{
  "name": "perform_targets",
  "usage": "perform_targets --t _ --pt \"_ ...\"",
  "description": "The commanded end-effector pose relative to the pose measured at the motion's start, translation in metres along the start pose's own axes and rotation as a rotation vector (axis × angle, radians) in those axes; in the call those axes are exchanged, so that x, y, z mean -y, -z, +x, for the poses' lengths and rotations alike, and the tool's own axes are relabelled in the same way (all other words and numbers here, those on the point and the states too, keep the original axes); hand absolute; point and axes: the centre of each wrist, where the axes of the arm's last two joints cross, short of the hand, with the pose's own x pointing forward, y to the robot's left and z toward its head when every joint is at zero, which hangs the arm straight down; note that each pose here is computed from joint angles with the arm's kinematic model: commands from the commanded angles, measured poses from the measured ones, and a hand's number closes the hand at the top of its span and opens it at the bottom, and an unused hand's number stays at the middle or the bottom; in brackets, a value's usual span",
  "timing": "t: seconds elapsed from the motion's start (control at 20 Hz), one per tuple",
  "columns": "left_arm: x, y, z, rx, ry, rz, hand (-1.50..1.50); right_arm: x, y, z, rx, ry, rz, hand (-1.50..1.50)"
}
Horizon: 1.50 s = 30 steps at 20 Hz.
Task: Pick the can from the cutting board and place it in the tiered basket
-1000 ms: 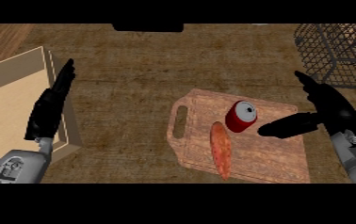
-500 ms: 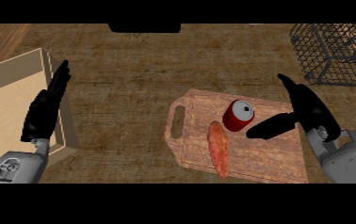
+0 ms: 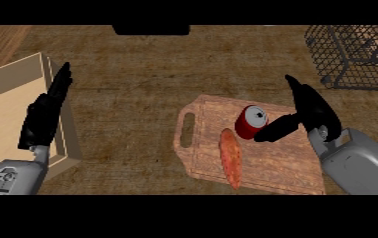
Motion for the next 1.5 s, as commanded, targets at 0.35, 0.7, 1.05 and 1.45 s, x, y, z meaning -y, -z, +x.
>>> perform_targets --t 0.35,0.7,1.05,1.45 --pt "0.010 -0.001 -0.012 -0.006 0.009 0.016 0.00 -0.018 0.009 0.028 -0.236 0.035 0.028 -1.50" --pt "0.014 -0.013 -0.014 -0.006 0.003 0.016 0.00 -0.038 0.012 0.021 -0.263 0.037 0.050 -1.50" --pt "-0.001 -0.011 -0.008 -0.011 -0.002 -0.006 0.00 -0.046 0.014 0.028 -0.271 0.031 0.086 -1.50" --pt "0.011 -0.014 -0.015 -0.004 -0.001 -0.003 0.00 -0.067 0.016 0.020 -0.282 0.021 0.188 1.50"
